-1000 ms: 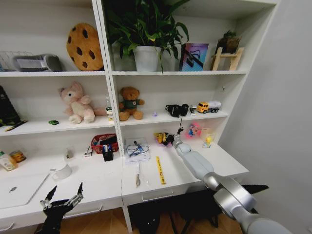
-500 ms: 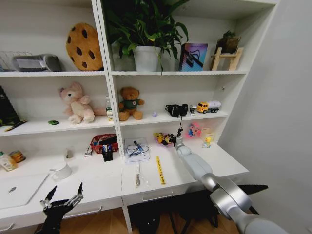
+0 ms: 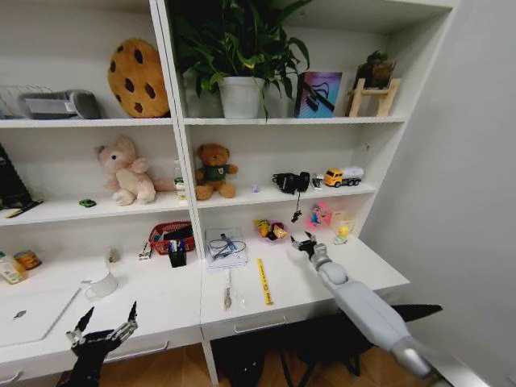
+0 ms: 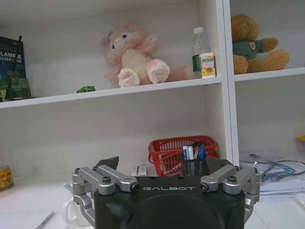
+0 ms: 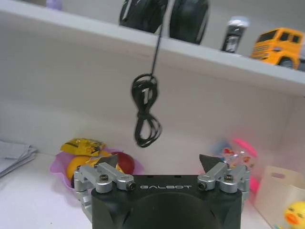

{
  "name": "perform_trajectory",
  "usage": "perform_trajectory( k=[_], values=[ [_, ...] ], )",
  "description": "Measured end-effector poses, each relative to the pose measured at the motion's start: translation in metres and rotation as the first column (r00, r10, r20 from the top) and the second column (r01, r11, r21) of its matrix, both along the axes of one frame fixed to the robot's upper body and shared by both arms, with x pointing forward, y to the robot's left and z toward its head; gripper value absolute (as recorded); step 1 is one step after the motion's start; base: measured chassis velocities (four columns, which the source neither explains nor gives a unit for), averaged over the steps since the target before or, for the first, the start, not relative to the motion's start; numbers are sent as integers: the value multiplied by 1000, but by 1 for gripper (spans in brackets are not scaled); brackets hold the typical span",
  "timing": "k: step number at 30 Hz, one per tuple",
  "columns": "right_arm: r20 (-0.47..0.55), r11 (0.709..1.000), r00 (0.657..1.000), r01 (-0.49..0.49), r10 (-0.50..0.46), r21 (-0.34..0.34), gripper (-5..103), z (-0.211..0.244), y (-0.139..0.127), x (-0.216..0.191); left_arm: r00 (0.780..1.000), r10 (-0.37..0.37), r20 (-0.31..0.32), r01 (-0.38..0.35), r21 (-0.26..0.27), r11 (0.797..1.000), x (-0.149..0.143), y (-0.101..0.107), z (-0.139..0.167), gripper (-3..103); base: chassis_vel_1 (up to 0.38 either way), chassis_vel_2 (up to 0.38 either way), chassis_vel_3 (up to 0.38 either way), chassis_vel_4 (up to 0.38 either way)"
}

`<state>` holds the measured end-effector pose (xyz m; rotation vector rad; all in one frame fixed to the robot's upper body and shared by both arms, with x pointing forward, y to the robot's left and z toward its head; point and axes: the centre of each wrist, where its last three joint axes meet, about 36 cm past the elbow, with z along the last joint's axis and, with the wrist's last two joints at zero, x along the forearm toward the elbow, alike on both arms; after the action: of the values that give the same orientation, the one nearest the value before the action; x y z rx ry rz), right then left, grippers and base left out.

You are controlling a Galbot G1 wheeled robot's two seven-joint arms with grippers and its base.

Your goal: Organize the objects on the table.

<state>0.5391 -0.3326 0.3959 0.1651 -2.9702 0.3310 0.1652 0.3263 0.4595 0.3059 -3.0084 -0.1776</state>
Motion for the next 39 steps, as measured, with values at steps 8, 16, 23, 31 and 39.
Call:
perform_trajectory(
  k=[8,16,23,31,39],
  values=[
    [13,996,999,31,-33,84,100,55,-24,-112,1000,0,0,0,0,1000,0,0,0,100,0,0,0,0],
    [81,988,992,89,-100,126,100,64,-17,-212,1000,0,0,0,0,1000,0,0,0,100,0,0,0,0],
    [55,964,983,158,-173,212,100,48,17,-273,1000,0,0,0,0,1000,0,0,0,100,0,0,0,0],
    [74,964,983,148,-168,221,100,46,22,-275,1000,0,0,0,0,1000,0,0,0,100,0,0,0,0],
    [74,965,984,145,-165,221,100,45,22,-273,1000,0,0,0,0,1000,0,0,0,100,0,0,0,0]
  ],
)
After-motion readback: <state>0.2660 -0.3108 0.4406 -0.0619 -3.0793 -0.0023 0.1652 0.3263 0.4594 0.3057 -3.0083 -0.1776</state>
